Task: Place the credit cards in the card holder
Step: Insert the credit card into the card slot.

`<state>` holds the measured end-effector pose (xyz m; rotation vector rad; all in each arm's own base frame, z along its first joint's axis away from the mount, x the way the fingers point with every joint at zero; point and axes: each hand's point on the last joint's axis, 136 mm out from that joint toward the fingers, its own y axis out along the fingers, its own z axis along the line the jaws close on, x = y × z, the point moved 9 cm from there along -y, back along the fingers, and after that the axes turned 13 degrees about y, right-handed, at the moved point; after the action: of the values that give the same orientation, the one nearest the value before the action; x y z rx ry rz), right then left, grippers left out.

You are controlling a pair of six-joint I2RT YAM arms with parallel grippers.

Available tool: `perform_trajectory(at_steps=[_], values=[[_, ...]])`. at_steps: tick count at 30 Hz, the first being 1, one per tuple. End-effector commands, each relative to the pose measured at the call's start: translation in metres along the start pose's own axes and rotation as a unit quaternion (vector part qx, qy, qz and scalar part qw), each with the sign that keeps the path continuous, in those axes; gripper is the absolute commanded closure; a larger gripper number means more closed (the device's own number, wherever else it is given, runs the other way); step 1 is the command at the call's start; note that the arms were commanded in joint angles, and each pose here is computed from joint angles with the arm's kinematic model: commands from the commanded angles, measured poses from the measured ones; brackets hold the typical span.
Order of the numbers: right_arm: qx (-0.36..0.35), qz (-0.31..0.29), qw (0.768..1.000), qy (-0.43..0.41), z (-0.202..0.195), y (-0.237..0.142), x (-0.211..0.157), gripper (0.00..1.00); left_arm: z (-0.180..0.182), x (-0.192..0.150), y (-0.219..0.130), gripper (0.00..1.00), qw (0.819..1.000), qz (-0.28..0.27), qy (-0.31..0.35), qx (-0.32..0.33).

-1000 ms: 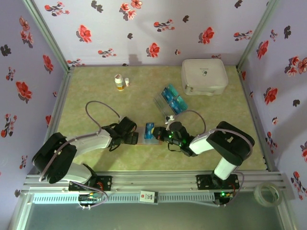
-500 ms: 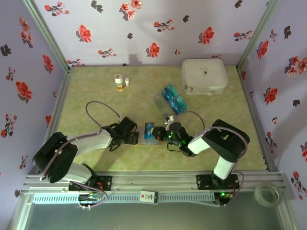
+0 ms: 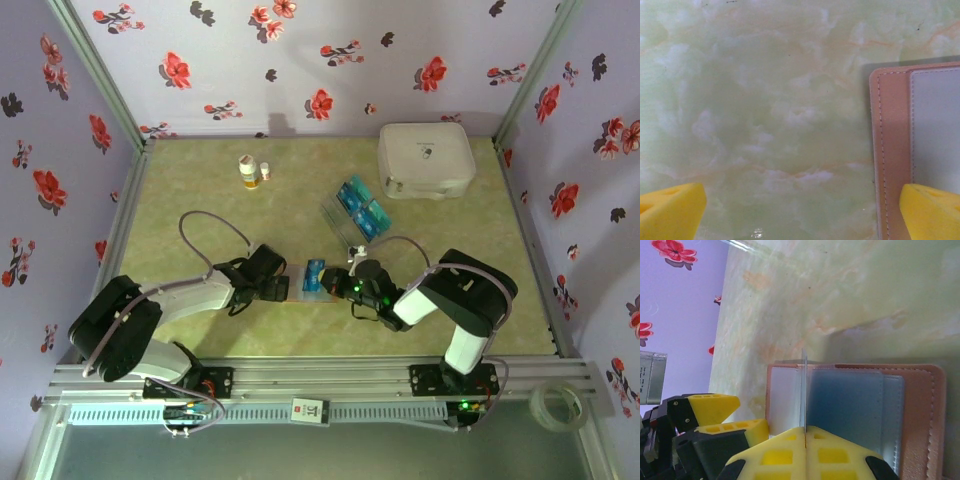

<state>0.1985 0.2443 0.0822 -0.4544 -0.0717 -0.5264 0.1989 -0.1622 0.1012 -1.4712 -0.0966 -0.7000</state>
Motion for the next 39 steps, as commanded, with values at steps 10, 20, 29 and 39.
perform_trajectory(at_steps=[10, 20, 29, 39], values=[[0.016, -0.004, 1.0, 0.014, -0.001, 0.002, -0.002, 1.0, 0.002, -0.006, 0.002, 0.0, 1.0, 0.006, -0.002, 0.017], [0.028, 0.009, 0.999, 0.024, -0.003, 0.006, -0.005, 1.0, 0.002, -0.006, 0.002, 0.0, 1.0, 0.005, -0.002, 0.016], [0.025, 0.017, 0.999, 0.026, -0.007, 0.006, -0.009, 1.0, 0.001, -0.005, 0.003, 0.0, 1.0, 0.005, -0.002, 0.017], [0.025, 0.023, 0.999, 0.034, -0.013, 0.005, -0.013, 1.0, 0.001, -0.005, 0.003, 0.0, 1.0, 0.004, -0.002, 0.017]])
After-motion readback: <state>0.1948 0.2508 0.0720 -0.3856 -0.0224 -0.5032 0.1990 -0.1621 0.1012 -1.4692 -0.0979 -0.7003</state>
